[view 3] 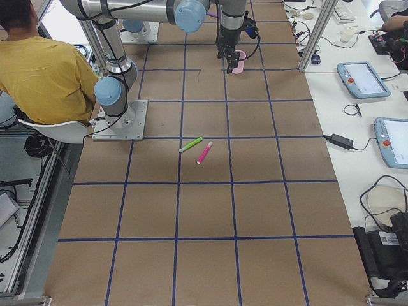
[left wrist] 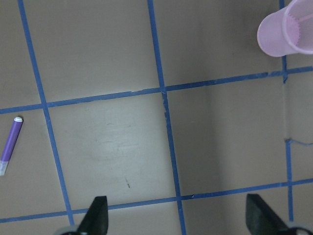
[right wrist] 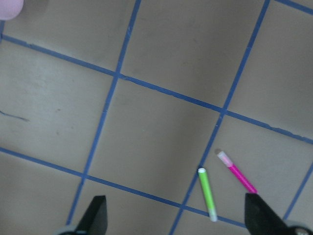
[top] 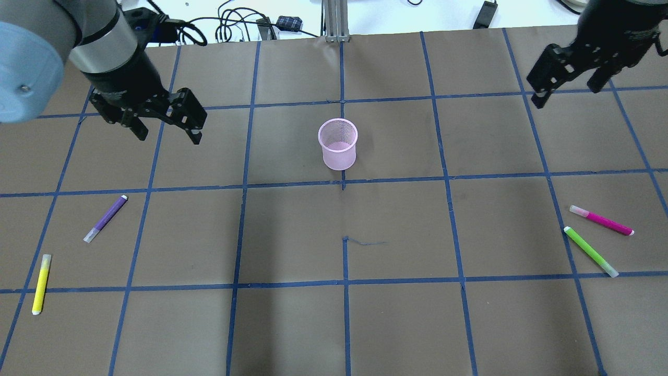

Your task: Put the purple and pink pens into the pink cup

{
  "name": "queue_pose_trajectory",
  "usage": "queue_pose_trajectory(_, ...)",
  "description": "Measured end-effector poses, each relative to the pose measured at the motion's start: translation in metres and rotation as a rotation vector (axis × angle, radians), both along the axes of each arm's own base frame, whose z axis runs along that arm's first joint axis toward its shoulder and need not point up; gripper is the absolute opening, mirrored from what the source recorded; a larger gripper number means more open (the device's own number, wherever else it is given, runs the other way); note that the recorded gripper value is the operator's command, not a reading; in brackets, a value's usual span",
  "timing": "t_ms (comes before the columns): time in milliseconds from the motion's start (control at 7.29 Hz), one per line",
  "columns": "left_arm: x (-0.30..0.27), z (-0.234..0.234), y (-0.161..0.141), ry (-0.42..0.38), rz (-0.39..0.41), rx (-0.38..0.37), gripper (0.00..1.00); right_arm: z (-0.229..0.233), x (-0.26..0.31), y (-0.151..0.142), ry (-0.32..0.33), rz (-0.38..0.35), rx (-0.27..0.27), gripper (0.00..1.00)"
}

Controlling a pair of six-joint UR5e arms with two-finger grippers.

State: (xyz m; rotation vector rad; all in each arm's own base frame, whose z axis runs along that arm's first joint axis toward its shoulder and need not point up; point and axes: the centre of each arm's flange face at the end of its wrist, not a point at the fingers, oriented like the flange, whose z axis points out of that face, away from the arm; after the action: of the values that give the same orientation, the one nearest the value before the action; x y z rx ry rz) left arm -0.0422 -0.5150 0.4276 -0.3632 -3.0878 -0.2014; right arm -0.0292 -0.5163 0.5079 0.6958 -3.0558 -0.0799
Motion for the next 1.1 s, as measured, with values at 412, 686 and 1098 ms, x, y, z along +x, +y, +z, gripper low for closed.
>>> queue_pose_trajectory(412,0.085,-0.101,-0.046,-0.122,-0.289,0.077,1.00,-0.059,-0.138,0.022,-0.058,0.373,-0.006,0.98)
queue_pose_trajectory(686,0.132,-0.164,-0.062,-0.115,-0.423,0.141,1.00,-0.126,-0.202,0.051,-0.121,0.548,-0.101,0.93)
queue_pose_trajectory(1098,0.165,-0.220,-0.059,-0.126,-0.454,0.214,1.00,-0.216,-0.257,0.089,-0.283,0.648,-0.295,0.92)
